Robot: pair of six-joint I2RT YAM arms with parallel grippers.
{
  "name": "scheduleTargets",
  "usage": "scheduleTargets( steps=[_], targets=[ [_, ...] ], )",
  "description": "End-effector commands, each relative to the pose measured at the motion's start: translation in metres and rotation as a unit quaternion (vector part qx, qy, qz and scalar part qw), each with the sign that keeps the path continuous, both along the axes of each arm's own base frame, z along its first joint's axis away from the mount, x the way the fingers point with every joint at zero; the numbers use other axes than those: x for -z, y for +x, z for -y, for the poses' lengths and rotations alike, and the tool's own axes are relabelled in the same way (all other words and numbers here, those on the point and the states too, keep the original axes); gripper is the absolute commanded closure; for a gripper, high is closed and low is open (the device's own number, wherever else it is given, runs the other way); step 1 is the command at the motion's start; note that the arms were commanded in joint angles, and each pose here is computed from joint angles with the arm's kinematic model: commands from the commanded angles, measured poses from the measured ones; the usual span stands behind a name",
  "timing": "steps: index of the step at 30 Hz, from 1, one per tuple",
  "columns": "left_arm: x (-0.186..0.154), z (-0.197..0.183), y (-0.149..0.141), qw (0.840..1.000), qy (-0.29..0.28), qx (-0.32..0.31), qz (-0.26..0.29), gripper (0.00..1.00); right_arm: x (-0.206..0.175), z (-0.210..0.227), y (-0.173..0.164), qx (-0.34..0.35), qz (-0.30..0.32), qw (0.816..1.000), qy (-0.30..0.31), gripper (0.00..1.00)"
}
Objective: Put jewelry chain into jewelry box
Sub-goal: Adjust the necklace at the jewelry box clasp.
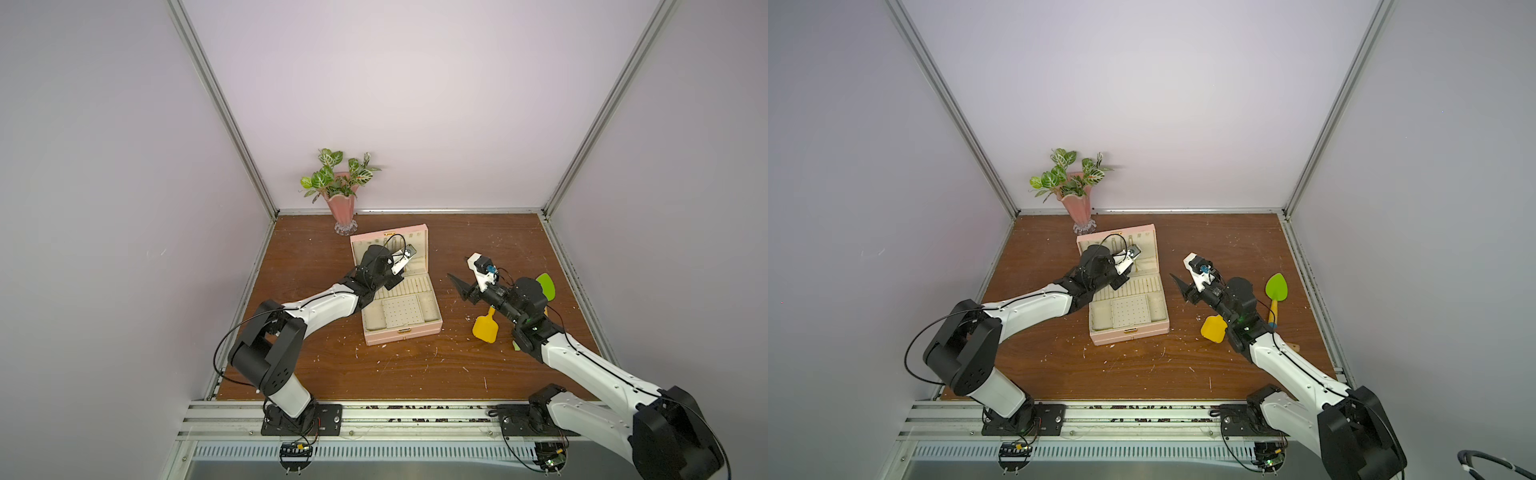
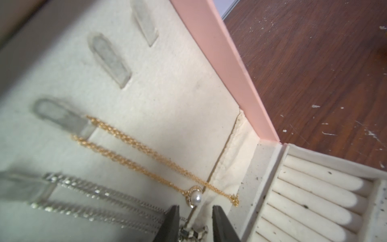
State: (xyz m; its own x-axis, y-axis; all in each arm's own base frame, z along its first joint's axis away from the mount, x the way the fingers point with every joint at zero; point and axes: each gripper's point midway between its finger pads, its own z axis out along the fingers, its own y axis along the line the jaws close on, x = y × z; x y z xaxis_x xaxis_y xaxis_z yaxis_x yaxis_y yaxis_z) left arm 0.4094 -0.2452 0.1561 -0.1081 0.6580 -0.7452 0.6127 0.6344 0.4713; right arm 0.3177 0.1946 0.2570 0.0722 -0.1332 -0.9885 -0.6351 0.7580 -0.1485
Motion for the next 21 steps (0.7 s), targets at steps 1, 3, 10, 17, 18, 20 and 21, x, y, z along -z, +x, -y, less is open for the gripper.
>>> scheduleTargets(
  steps=[1, 3, 10, 17, 18, 20, 21],
  targets=[
    [0.000, -0.002, 0.004, 1.000, 0.017, -0.010, 0.004, 0.69, -0.016, 0.000, -0.004, -0.009, 0.021, 0.999, 0.024, 0.32],
    [0.004, -0.003, 0.005, 1.000, 0.023, -0.011, 0.000, 0.69, -0.015, 0.001, -0.003, -0.008, 0.020, 0.999, 0.024, 0.32],
    [0.012, -0.005, 0.010, 0.999, 0.044, -0.018, -0.009, 0.71, -0.015, 0.003, -0.003, -0.006, 0.019, 0.999, 0.028, 0.31],
    [0.015, -0.015, 0.015, 0.997, 0.066, -0.044, -0.003, 0.77, -0.015, 0.004, -0.004, -0.008, 0.018, 0.999, 0.032, 0.31],
    [0.015, -0.016, 0.015, 0.997, 0.069, -0.046, -0.003, 0.78, -0.014, 0.004, -0.003, -0.007, 0.018, 0.999, 0.032, 0.31],
    [0.016, -0.019, 0.015, 0.996, 0.074, -0.050, -0.003, 0.80, -0.014, 0.004, -0.003, -0.007, 0.018, 0.999, 0.032, 0.31],
    [0.017, -0.019, 0.015, 0.996, 0.077, -0.052, -0.004, 0.81, -0.014, 0.005, -0.003, -0.007, 0.018, 0.999, 0.032, 0.31]
  ],
)
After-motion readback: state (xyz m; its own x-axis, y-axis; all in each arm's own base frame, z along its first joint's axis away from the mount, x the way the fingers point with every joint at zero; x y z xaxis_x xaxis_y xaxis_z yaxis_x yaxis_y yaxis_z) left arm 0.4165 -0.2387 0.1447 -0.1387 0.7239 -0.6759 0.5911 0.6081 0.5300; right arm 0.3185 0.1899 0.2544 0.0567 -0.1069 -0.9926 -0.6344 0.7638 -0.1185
